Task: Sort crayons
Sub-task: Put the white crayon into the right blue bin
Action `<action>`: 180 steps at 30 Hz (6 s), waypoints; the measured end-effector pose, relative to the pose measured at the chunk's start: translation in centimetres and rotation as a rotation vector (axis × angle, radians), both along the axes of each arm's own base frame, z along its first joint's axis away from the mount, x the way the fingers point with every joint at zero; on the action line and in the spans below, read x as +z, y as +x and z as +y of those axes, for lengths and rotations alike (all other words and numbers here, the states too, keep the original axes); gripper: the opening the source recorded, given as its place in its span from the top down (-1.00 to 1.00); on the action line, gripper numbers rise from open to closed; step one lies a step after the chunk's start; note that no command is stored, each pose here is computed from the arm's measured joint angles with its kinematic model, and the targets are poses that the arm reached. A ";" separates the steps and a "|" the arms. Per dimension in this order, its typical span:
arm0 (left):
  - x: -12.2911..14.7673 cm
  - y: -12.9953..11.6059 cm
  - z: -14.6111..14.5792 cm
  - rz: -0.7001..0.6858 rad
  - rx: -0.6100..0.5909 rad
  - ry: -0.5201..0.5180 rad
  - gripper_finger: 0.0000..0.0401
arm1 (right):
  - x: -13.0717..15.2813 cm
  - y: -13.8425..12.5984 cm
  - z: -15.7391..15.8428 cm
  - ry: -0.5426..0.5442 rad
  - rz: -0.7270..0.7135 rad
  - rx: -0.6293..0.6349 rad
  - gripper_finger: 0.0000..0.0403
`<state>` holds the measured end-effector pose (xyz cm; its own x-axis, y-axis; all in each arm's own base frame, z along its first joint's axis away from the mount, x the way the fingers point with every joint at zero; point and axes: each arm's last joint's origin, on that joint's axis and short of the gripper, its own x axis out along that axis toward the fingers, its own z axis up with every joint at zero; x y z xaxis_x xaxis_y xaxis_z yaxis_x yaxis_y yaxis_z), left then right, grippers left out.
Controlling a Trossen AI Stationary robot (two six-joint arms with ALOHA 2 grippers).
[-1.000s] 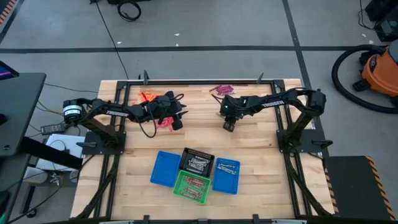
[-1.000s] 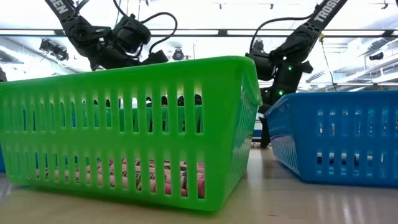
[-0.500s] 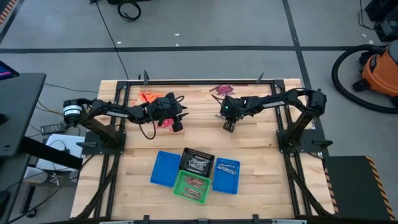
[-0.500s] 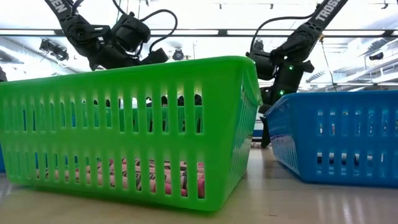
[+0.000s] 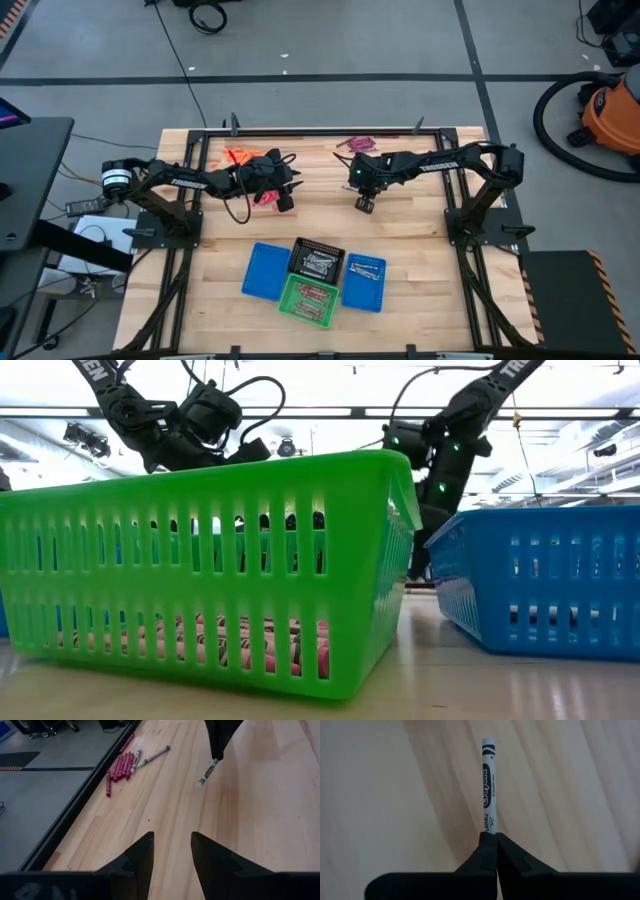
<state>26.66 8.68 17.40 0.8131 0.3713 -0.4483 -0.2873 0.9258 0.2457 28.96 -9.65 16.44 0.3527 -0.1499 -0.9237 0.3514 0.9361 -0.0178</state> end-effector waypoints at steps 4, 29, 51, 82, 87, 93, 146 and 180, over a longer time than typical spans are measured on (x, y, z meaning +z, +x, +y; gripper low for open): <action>0.0 0.0 0.0 0.006 -0.001 0.000 0.29 | 1.3 0.9 1.0 0.010 0.000 0.031 0.96; -0.6 -0.3 -0.1 0.061 0.001 -0.021 0.29 | 5.5 1.0 15.1 0.319 0.234 0.064 0.96; -0.4 -0.2 -0.1 0.049 -0.006 -0.002 0.29 | 4.9 -0.5 23.1 0.170 0.087 -0.014 0.82; 0.7 0.2 0.4 -0.026 -0.036 0.122 0.29 | 1.5 -0.2 7.6 -0.233 0.264 -0.015 0.59; 2.3 0.7 0.4 -0.190 -0.083 0.173 0.29 | 0.3 -0.5 2.4 -0.251 0.210 -0.033 0.59; 6.7 0.2 1.5 -0.315 -0.093 0.167 0.29 | -0.1 -2.2 -3.4 -0.219 0.188 -0.066 0.59; 11.8 -0.1 0.5 -0.346 -0.119 -0.048 0.29 | -3.6 -6.4 -9.6 -0.082 0.025 -0.192 0.93; 10.7 -0.6 1.3 -0.201 -0.023 0.019 0.29 | 6.2 -4.0 6.8 0.201 -0.327 0.068 0.93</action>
<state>26.07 9.94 28.13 0.8941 0.3582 -0.2688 -0.3109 0.9285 0.2030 24.99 -2.90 22.66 0.6365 0.0565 -0.7692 0.2452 0.9308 0.2713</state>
